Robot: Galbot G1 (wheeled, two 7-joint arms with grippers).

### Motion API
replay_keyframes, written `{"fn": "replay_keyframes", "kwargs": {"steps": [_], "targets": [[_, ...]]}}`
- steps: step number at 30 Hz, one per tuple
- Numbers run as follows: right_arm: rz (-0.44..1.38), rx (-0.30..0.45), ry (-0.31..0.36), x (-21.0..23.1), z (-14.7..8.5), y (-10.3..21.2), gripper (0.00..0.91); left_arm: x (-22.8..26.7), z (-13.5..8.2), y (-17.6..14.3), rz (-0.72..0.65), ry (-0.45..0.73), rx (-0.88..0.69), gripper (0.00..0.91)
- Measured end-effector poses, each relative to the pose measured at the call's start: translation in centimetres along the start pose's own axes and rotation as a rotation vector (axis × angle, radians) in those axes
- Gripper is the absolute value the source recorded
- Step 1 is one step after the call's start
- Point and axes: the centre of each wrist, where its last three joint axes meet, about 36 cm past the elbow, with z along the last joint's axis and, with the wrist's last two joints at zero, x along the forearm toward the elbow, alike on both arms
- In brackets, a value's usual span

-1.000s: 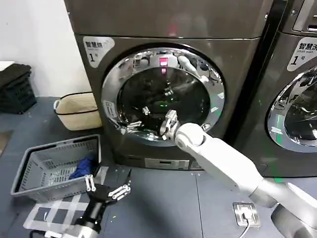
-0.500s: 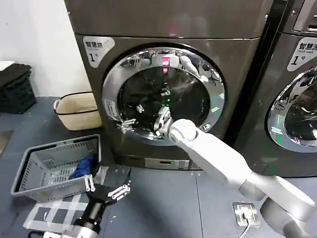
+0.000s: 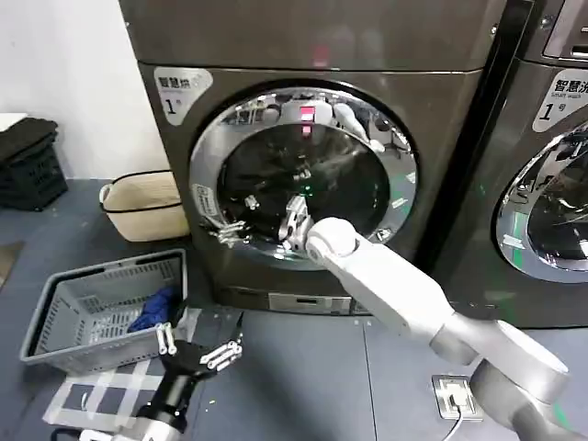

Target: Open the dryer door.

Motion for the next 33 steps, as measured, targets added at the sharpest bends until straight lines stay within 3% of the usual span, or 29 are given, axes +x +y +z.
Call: {"fn": "replay_keyframes", "kwargs": {"steps": [33], "targets": [[-0.194, 0.008, 0.005, 0.5, 0.3, 1.5, 0.907, 0.0, -0.2, 0.1, 0.000, -0.006, 0.000, 0.907]]}}
